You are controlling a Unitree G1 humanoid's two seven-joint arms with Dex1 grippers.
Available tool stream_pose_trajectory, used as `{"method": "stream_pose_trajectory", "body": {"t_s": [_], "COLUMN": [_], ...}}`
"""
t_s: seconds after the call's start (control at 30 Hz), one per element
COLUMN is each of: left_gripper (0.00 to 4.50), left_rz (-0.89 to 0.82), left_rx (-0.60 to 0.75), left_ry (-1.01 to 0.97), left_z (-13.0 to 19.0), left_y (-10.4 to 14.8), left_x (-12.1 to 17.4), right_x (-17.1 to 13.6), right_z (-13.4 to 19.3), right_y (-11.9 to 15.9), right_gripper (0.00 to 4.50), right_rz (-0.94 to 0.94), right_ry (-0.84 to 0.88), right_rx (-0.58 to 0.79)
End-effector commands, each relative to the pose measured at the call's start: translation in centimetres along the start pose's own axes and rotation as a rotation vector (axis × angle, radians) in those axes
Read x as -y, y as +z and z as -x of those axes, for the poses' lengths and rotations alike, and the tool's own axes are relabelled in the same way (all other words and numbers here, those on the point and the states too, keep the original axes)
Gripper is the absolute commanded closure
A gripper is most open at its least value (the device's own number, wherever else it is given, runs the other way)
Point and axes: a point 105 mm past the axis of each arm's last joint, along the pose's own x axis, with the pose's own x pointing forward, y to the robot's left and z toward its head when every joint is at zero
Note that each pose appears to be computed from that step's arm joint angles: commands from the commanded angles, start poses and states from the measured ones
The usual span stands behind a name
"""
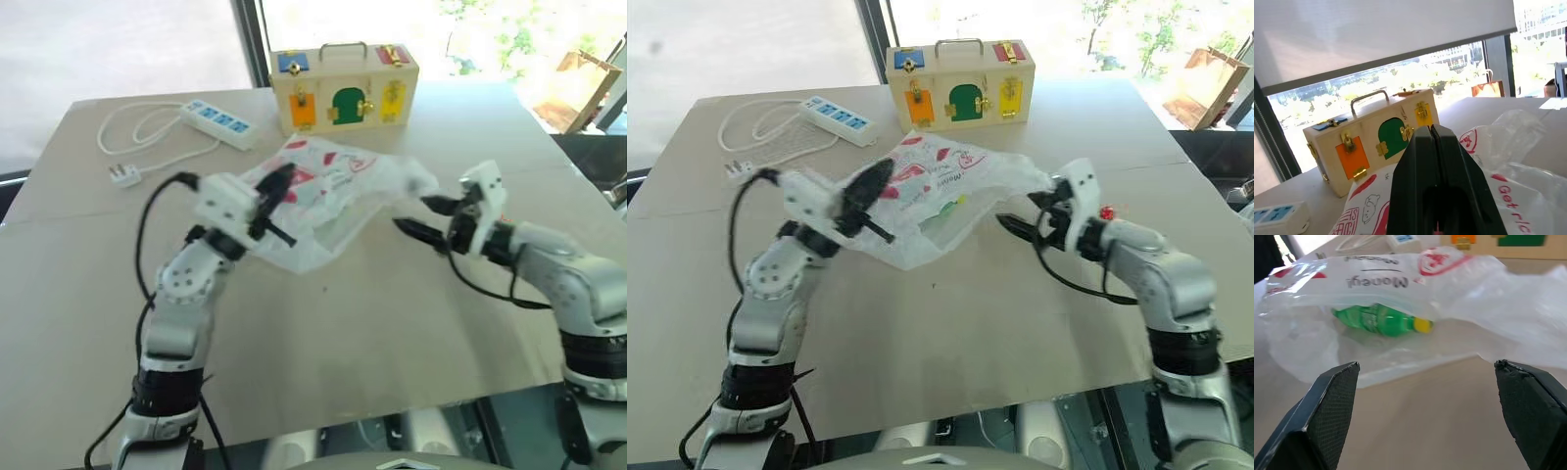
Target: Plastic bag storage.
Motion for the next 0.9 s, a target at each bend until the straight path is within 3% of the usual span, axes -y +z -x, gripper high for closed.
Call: {"method": "stream_pose_trajectory", "body": {"t_s": [0.03, 0.13, 0.33, 0.43, 0.57, 0.7, 0.9], "left_gripper": [4.5, 4.5, 4.5, 3.6, 1.85, 0.02, 0.02], "left_rz": [0.101, 0.191, 0.116, -0.009, -0.238, -0.587, -0.771], "left_rx": [0.073, 0.071, 0.013, -0.034, -0.057, -0.121, -0.18], "left_ry": [0.017, 0.008, -0.183, -0.307, -0.34, -0.35, -0.283], "left_z": [0.9, 1.7, 1.3, 2.0, 3.7, 5.2, 4.2], "left_y": [1.7, 1.3, 1.4, 1.5, 1.4, -0.5, -3.2], "left_x": [-0.9, -1.1, 2.1, 4.1, 5.2, 6.3, 7.5], "right_x": [2.9, 7.3, 9.9, 9.9, 9.8, 9.7, 9.5], "right_z": [2.1, 4.0, 5.2, 5.1, 5.1, 5.0, 4.9], "right_y": [1.2, 0.4, -0.9, -1.2, -1.4, -1.6, -1.6], "right_gripper": [0.04, 0.04, 0.04, 0.0, 0.0, 0.0, 0.0], "right_rz": [0.08, 0.183, 0.233, 0.218, 0.212, 0.208, 0.203], "right_ry": [-0.115, -0.29, -0.377, -0.384, -0.388, -0.39, -0.383], "right_rx": [0.031, -0.044, -0.104, -0.093, -0.091, -0.09, -0.096]}}
